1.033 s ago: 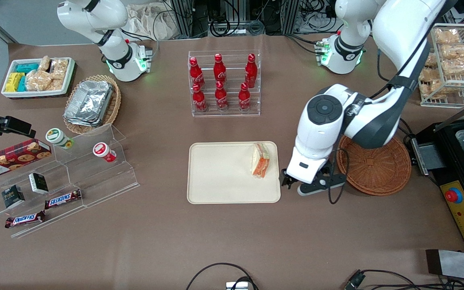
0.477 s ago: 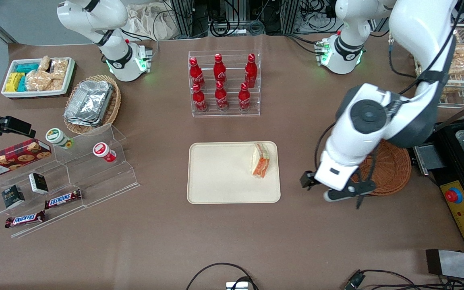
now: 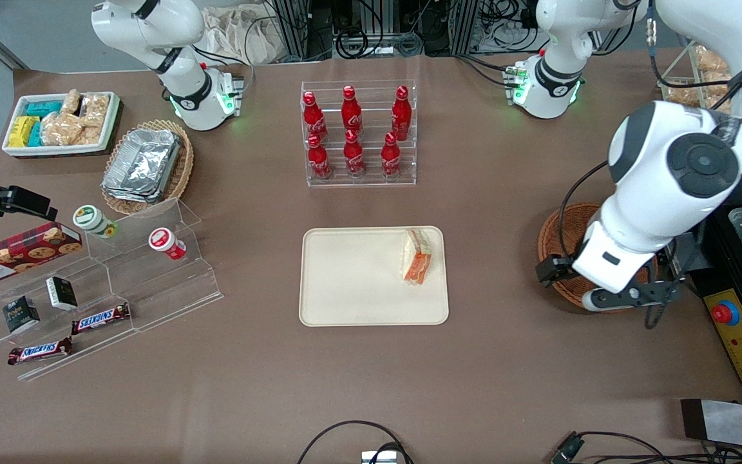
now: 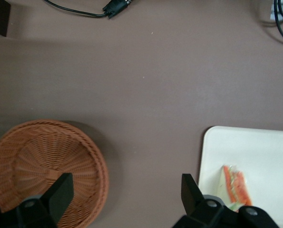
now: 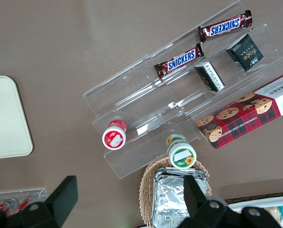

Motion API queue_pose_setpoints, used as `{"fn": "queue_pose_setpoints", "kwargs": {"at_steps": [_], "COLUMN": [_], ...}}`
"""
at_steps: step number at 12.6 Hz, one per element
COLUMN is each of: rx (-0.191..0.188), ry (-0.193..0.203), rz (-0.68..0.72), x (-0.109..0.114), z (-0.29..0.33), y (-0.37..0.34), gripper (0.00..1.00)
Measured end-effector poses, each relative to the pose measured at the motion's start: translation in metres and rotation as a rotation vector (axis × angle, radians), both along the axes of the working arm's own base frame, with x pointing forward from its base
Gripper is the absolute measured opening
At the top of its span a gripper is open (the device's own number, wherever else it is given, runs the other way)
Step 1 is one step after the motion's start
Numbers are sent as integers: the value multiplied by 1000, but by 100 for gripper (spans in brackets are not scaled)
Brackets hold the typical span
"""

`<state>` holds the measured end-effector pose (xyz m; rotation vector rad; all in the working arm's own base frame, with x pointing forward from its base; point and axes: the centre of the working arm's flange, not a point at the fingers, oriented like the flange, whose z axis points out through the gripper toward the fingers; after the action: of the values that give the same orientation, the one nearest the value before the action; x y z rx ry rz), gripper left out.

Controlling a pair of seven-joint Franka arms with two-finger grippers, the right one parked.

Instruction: Place sandwich from basket to tray

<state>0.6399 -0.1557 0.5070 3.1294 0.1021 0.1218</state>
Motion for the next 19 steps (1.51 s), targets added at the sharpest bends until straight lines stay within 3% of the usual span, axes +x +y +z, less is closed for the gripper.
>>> {"fn": "queue_pose_setpoints", "kwargs": {"at_steps": [6, 16, 19], "rx": [24, 62, 66], "ry": [59, 150, 138], "rz": [-132, -180, -163], "x": [-21, -93, -107], "z": [44, 126, 145], "y": [74, 89, 100], "gripper": [100, 100, 100]}}
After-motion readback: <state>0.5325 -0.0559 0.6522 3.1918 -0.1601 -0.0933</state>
